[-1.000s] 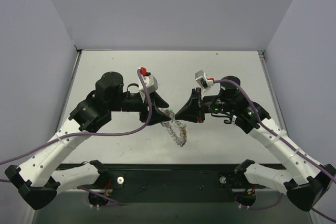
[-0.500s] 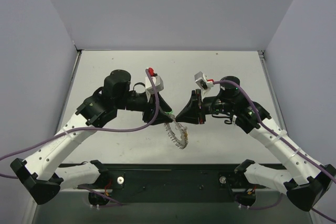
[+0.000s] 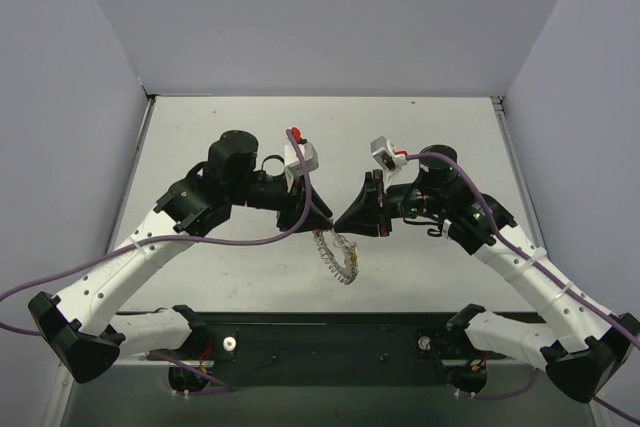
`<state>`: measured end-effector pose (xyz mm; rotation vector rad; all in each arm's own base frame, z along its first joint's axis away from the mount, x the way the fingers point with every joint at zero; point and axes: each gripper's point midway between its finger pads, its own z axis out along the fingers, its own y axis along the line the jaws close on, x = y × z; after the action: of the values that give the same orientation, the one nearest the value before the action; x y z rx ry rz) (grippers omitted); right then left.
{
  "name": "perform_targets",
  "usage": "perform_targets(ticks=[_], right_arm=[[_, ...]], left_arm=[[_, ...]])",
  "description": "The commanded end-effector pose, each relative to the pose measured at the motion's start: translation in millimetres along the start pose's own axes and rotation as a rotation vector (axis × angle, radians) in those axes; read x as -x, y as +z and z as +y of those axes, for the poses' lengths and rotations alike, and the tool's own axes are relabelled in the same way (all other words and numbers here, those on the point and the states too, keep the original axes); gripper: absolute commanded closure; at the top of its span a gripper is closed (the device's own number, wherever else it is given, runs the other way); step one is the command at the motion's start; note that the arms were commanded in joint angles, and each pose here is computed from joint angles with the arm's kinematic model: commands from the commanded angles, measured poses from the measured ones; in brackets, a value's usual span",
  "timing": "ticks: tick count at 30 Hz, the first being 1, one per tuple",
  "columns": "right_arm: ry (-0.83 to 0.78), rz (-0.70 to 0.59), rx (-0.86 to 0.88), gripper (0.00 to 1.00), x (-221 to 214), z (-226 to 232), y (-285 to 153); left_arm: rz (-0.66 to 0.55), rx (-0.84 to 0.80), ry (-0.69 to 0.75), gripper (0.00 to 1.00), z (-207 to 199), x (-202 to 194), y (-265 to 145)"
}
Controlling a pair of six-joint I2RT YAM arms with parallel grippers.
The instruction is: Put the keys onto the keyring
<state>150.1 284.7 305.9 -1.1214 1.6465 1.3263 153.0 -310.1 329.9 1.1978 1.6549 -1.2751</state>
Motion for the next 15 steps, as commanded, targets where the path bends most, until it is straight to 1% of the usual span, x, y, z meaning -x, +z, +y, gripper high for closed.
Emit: perform_targets(ticks=[1,6,10,15], right_arm=[[-0.126,-0.089,0.049,1.0,33.4,16.6,-6.1],[-0.127,-0.091,0.043,1.0,33.6,16.0,-6.7],[-0.128,-0.092,0.043,1.0,33.9,16.4,-7.0],[-0.148,-0.111,0.042,1.0,39.0,15.9,-6.9]], left_arm=[[-0.032,-0.026,0.052,0.61,-6.4,16.3,-3.7],[-0.01,-0.025,0.046,0.62,-5.2,9.8,-3.5],[0.001,-0.032,0.037,0.66,-5.0,6.0,-2.3],[-0.002,-0.073,0.037,0.66,-8.9,5.1,1.1]])
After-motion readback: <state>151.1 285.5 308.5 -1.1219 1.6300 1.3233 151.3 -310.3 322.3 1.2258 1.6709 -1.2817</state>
